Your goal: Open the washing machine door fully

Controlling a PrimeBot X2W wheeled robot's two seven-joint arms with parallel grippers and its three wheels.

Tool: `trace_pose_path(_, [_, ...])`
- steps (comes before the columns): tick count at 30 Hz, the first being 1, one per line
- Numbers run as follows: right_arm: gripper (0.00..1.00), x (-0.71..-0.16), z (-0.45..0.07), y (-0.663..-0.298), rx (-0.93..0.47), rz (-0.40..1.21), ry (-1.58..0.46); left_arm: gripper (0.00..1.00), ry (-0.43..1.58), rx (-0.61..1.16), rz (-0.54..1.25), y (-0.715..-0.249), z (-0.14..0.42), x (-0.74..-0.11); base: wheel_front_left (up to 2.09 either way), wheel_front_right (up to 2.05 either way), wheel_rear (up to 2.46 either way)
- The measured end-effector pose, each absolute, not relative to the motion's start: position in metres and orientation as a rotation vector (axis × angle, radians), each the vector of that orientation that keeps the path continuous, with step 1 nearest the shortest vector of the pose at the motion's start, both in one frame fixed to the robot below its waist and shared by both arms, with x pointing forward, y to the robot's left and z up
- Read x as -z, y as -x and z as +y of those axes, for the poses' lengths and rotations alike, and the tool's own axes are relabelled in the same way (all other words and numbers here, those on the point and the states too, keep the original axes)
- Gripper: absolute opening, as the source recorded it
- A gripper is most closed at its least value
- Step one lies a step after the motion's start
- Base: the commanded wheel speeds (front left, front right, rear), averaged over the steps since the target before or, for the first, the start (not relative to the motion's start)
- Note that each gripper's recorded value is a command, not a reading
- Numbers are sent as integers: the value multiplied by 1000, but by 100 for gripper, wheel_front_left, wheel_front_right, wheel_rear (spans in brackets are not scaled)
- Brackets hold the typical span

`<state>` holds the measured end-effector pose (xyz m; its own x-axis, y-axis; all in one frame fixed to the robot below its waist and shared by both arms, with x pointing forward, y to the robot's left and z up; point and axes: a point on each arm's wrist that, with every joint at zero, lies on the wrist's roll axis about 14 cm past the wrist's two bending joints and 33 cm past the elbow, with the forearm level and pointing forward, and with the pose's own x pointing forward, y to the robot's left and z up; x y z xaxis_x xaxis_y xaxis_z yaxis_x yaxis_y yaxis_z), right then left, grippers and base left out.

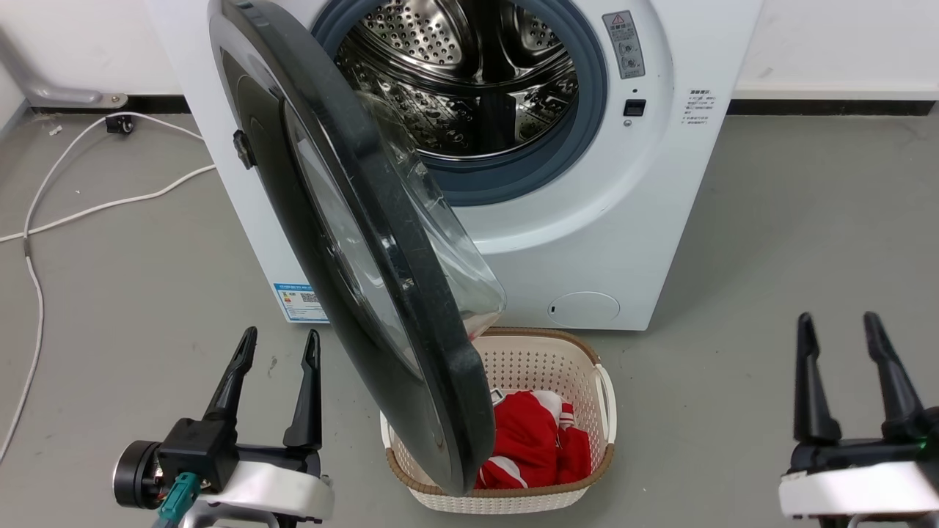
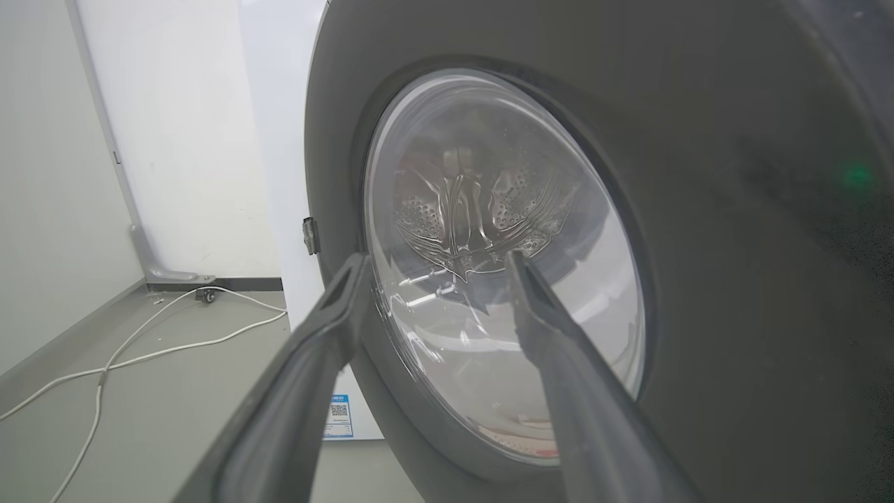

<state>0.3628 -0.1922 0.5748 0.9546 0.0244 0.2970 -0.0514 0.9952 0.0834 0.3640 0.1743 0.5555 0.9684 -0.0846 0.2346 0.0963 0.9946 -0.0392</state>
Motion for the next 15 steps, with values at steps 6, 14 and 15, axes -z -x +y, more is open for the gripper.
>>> trace_pose_path(6, [100, -564, -178, -352, -82, -265, -25, 100, 45, 96, -234, -365, 173, -555, 0, 0, 0])
trace_pose_path(14, [100, -547, -179, -347, -76, -212, -53, 100, 44, 99, -234, -365, 173, -555, 0, 0, 0])
trace_pose_path(15, [100, -547, -179, -347, -76, -211, -53, 100, 44, 99, -234, -365, 173, -555, 0, 0, 0])
